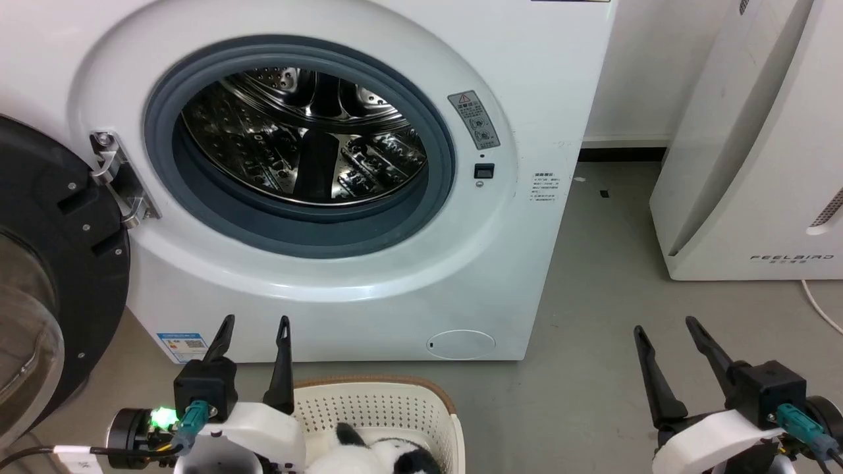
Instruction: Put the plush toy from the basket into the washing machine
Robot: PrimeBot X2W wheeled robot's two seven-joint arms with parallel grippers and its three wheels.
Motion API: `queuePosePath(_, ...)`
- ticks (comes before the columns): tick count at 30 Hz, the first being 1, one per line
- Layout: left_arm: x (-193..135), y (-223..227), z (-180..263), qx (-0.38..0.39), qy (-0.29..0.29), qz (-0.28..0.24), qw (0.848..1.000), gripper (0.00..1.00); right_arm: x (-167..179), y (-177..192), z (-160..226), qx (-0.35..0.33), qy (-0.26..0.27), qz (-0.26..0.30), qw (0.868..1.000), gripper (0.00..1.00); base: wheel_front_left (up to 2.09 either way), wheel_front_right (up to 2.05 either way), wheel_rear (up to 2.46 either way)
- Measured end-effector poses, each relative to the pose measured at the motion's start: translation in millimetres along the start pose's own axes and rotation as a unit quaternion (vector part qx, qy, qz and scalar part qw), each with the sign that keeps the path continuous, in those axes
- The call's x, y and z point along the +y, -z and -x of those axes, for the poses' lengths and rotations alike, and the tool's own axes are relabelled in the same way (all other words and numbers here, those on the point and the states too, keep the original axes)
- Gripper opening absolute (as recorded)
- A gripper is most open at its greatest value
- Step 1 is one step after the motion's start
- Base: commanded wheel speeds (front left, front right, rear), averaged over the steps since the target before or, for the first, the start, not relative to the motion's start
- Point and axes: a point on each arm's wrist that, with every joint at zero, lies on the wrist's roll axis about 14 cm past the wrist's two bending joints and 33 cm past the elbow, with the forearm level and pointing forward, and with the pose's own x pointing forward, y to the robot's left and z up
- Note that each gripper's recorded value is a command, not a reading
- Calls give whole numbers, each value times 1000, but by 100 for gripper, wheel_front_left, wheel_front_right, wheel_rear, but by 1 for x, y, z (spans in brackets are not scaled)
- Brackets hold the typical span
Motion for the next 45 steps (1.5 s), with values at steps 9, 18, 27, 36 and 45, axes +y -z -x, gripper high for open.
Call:
queuePosePath(9, -7, 5, -9, 2, 9, -2, 1000, 100, -7, 1, -1, -5, 10, -15, 1000, 100, 0, 0, 0)
queuePosePath(18, -17, 17, -22, 14, 29, -13, 999, 100, -15, 6, -3, -5, 22, -27, 999, 100, 0, 0, 0)
queuePosePath(27, -32, 40, -36, 43, 57, -28, 997, 100, -20, 8, -10, -8, 29, -36, 999, 100, 0, 0, 0)
queuePosePath(36, -49, 77, -48, 91, 93, -42, 991, 100, -28, 10, -18, -14, 40, -49, 998, 100, 0, 0, 0)
queuePosePath(45, -72, 129, -53, 165, 146, -56, 974, 100, -40, 20, -24, -7, 58, -55, 997, 100, 0, 0, 0)
